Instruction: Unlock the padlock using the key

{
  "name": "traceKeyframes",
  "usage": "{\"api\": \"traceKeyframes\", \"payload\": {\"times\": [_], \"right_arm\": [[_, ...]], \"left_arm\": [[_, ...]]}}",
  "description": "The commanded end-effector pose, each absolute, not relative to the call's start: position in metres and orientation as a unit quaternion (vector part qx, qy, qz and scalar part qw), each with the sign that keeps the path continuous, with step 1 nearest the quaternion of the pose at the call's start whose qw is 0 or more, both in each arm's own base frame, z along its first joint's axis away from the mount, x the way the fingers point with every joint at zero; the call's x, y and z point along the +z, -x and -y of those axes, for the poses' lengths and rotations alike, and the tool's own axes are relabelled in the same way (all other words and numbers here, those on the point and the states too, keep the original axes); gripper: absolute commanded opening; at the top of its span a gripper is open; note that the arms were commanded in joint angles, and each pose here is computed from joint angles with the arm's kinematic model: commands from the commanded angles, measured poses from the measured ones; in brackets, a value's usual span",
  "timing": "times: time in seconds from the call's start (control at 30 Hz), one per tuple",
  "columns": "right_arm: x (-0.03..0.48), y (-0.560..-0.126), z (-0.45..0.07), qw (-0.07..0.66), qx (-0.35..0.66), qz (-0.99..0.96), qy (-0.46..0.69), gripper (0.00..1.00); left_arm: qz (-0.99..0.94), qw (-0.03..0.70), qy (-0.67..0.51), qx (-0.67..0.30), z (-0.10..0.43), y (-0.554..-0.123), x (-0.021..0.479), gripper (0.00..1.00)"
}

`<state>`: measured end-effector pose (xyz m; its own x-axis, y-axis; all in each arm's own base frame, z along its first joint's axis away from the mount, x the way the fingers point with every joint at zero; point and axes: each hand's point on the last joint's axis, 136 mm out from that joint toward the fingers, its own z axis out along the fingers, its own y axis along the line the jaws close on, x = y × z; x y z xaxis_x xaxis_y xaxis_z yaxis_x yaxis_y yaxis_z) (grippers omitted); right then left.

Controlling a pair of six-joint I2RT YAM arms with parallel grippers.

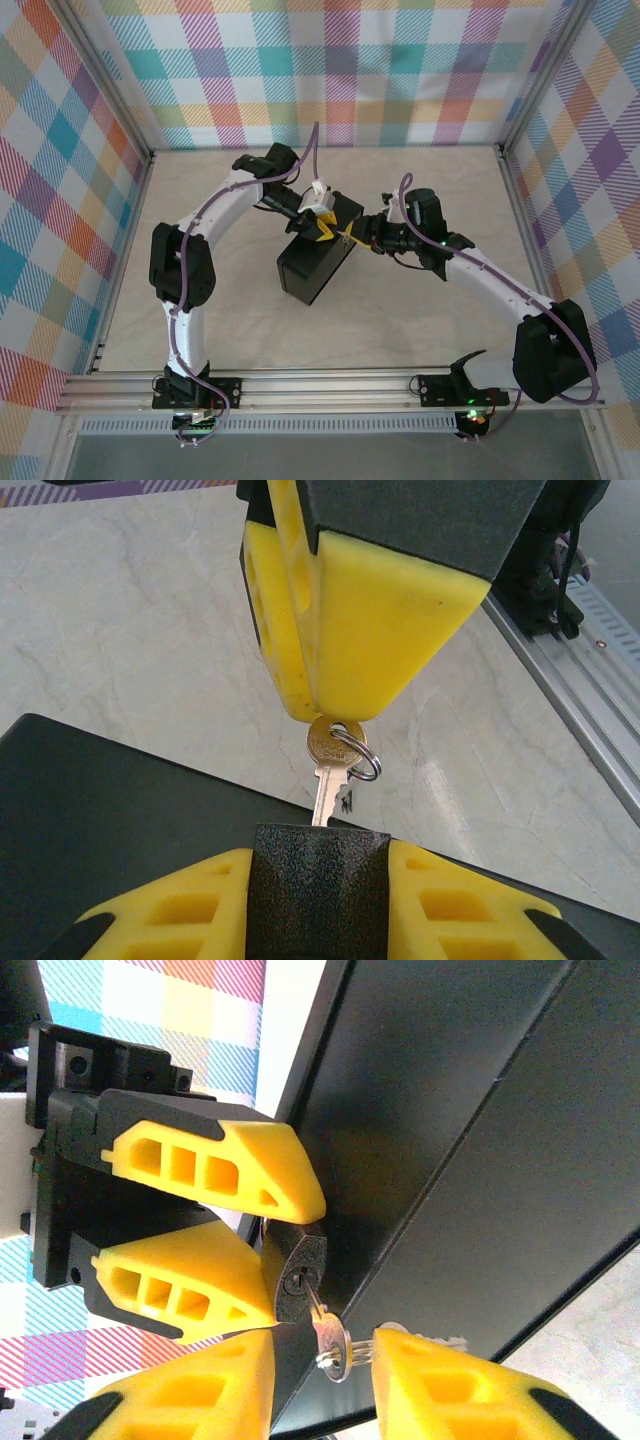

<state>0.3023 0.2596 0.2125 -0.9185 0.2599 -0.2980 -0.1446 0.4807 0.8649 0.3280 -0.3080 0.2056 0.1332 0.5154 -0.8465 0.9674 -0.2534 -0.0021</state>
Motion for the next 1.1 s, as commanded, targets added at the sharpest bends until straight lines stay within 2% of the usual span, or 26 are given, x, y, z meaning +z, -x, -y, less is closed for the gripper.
{"api": "traceKeyframes", "payload": {"times": [0.0, 0.63, 0.93, 1.07], "right_arm": [[0.220, -0.306, -0.264, 0.203, 0.525, -0.826, -0.024, 0.30], [0.214, -0.296, -0.267, 0.173, 0.544, -0.821, -0.028, 0.24], [0.208, -0.299, -0.270, 0.166, 0.551, -0.817, -0.032, 0.07], [0.211, -0.301, -0.269, 0.169, 0.558, -0.811, -0.034, 0.04]], "left_arm": [[-0.538, 0.291, -0.688, -0.391, 0.307, -0.329, 0.201, 0.21], [-0.537, 0.294, -0.686, -0.394, 0.307, -0.330, 0.203, 0.21], [-0.537, 0.294, -0.684, -0.398, 0.307, -0.329, 0.205, 0.20], [-0.535, 0.293, -0.686, -0.396, 0.306, -0.327, 0.204, 0.20]]}}
